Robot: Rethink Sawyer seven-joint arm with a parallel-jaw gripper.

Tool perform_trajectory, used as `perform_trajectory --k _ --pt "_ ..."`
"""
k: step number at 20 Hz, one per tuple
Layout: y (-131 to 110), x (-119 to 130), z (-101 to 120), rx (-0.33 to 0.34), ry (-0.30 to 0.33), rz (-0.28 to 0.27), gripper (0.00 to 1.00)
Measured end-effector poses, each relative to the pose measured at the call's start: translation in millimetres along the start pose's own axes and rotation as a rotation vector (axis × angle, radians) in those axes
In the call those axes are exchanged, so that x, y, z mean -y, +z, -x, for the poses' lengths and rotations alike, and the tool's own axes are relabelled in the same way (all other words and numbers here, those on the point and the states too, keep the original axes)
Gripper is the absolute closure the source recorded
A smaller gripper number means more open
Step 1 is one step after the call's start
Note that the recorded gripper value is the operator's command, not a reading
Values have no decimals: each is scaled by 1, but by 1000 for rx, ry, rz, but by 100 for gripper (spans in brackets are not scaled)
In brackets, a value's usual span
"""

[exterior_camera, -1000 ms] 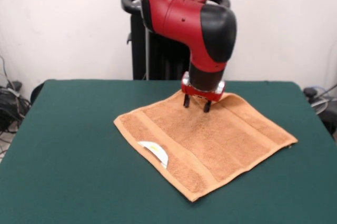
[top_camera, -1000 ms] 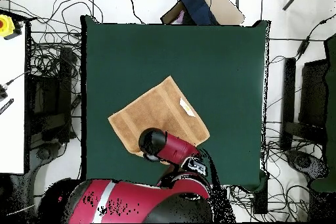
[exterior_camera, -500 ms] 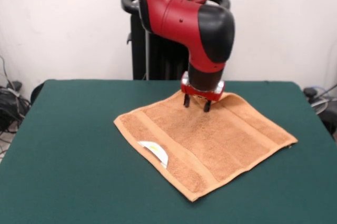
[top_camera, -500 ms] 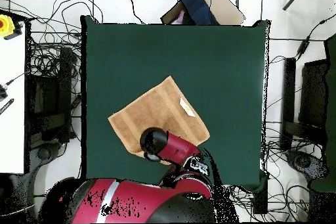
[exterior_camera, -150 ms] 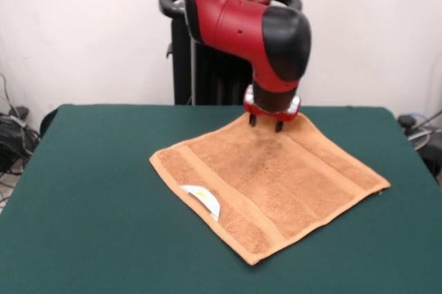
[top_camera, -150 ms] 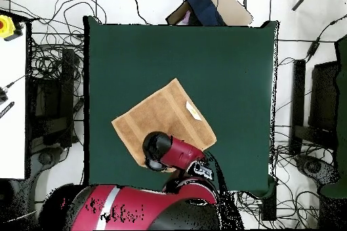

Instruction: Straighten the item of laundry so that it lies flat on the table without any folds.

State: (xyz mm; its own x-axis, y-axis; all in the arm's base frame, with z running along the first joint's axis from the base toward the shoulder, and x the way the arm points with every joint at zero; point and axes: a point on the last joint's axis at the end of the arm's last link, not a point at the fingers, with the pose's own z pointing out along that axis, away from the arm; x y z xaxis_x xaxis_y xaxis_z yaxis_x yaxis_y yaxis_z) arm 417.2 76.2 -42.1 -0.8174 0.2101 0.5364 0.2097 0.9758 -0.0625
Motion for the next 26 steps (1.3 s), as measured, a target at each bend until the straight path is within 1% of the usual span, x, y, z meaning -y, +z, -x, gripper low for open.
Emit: perform_trajectory --k 1,6,8,11,13,15,16,17,18,19,21,22,24,25,26 --pt "0 -2 -5 -29 -6 1 0" --pt "-2 -5 -14 -81 -10 8 0" --pt "-3 -5 -14 -83 -10 9 0" --pt "-2 -4 -12 -64 -10 7 0" --pt "1 -2 -1 22 -8 0 0" --pt "3 0 7 85 -6 -6 0" --pt "4 1 12 134 -6 -12 0" --pt "5 1 20 214 -7 -23 0" --pt "5 1 24 263 -10 -30 0" --pt "5 -1 21 311 -21 -41 0" --pt "6 -4 7 362 -39 -61 0" --pt "5 -6 3 382 -46 -68 0" --pt "0 -11 -3 445 -56 -81 0" --pt "-6 -16 -4 490 -66 -86 0" --pt "-18 -20 -5 537 -75 -88 0"
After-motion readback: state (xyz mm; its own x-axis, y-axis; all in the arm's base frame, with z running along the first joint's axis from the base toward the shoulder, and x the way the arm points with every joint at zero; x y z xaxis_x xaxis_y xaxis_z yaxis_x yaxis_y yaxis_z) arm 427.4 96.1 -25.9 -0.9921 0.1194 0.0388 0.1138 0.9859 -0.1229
